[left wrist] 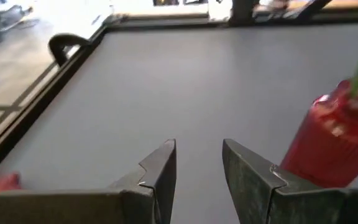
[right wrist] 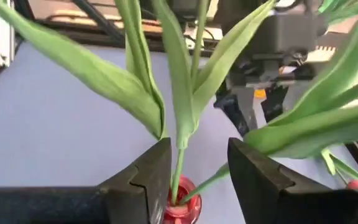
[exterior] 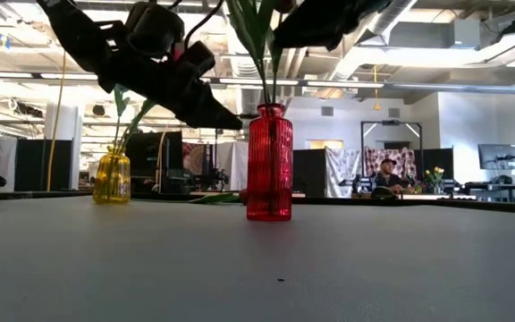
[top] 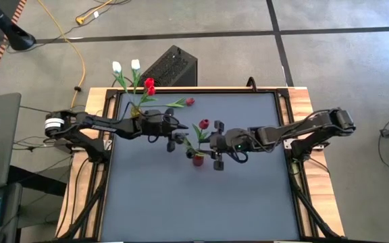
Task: Sort flowers into vase by color
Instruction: Put the dark red tulip into the red vase
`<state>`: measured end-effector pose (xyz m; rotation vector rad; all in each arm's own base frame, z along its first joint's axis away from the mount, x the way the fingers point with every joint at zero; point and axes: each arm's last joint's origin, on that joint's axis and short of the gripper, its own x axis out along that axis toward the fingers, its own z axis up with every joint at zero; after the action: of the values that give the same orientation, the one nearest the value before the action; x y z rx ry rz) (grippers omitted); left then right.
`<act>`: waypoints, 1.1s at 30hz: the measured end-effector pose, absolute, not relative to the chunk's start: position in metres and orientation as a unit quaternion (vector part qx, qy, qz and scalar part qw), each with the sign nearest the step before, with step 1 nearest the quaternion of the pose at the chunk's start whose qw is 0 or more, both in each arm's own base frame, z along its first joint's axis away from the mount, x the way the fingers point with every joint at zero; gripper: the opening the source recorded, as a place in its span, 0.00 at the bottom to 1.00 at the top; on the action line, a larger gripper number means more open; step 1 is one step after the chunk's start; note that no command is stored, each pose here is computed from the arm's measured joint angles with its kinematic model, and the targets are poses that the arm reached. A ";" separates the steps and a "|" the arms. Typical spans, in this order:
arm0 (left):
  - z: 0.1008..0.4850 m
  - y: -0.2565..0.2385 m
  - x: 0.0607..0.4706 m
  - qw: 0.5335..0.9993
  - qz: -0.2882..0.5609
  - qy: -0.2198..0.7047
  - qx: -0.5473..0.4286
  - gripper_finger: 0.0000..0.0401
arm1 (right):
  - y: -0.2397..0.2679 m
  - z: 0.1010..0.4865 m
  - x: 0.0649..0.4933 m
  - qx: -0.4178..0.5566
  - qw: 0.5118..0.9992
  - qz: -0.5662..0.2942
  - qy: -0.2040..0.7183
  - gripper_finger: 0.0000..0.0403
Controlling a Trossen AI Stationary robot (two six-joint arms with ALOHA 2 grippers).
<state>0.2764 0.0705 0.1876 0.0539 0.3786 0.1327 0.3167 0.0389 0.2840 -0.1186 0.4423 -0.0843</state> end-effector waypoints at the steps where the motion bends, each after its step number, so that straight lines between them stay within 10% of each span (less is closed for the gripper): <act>1: 0.186 0.071 0.276 0.978 0.072 0.195 0.029 0.30 | 0.039 0.288 0.315 -0.054 0.973 -0.043 0.219 0.46; 17: 0.182 0.062 0.279 0.949 0.136 0.277 0.068 0.30 | 0.045 0.318 0.288 -0.049 0.970 -0.028 0.236 0.46; 33: 0.281 0.056 0.308 0.893 0.195 0.374 0.156 0.30 | 0.055 0.325 0.273 -0.056 0.968 -0.006 0.243 0.46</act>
<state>0.3075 0.0559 0.2809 0.3241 0.7758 0.4048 0.2732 0.0552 0.3249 -0.1138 0.4906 -0.0129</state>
